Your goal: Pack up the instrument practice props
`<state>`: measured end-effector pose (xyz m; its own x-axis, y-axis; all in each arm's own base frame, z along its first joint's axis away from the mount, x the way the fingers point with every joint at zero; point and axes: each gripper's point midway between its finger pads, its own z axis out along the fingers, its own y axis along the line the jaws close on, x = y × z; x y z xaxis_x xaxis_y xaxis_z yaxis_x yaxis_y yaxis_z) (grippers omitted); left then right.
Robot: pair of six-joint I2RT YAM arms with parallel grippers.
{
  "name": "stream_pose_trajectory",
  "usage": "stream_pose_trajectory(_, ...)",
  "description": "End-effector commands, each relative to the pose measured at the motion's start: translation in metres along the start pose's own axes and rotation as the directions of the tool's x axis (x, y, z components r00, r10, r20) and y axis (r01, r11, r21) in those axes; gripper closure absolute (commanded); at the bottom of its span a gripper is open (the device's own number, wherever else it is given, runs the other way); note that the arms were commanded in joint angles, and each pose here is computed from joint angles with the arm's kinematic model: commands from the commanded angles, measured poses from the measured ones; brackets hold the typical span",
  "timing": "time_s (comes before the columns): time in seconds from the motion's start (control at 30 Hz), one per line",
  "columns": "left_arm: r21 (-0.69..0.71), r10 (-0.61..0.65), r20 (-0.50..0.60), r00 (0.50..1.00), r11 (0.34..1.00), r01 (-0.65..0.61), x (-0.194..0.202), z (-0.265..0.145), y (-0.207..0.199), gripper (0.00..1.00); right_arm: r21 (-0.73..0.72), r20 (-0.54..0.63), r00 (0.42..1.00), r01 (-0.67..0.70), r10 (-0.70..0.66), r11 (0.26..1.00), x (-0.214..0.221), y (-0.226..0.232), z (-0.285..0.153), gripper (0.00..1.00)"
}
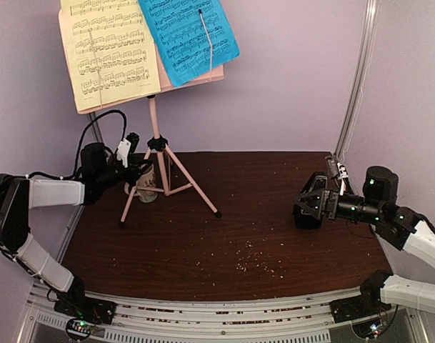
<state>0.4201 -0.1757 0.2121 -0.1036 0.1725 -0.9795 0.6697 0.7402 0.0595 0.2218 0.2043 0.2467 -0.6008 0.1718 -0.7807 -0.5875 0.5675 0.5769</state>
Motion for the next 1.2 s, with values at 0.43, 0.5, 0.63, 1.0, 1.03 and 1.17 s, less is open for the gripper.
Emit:
stream_pose_trajectory(0.43, 0.347, -0.047, 0.03, 0.998, 0.937, 0.034, 0.001, 0.011, -0.114, 1.0, -0.02, 0.023, 1.0, -0.009, 0.009, 1.0, -0.011, 0.005, 0.004, 0.0)
stream_pose_trajectory(0.5, 0.388, -0.065, 0.027, 0.998, 0.92, 0.049, 0.003, 0.015, -0.126, 1.0, -0.019, 0.037, 0.999, -0.001, 0.001, 1.0, -0.012, 0.005, 0.004, 0.0)
stream_pose_trajectory(0.63, 0.448, -0.06, 0.015, 0.998, 0.893, 0.047, 0.004, 0.024, -0.155, 1.0, -0.004, 0.073, 0.997, 0.033, -0.033, 0.999, -0.012, 0.009, 0.006, 0.0)
stream_pose_trajectory(1.0, 0.612, -0.032, -0.014, 0.999, 0.79, 0.034, 0.0, 0.044, -0.235, 1.0, 0.197, -0.009, 0.977, 0.212, -0.215, 0.957, 0.013, 0.007, 0.054, 0.04)
stream_pose_trajectory(1.03, 0.621, -0.027, -0.019, 0.999, 0.783, 0.033, 0.001, 0.046, -0.239, 1.0, 0.209, -0.017, 0.973, 0.229, -0.23, 0.951, 0.015, 0.008, 0.058, 0.04)
stream_pose_trajectory(1.17, 0.637, -0.007, -0.035, 0.999, 0.771, 0.028, 0.007, 0.049, -0.246, 1.0, 0.238, -0.047, 0.961, 0.276, -0.273, 0.931, 0.02, 0.015, 0.073, 0.03)
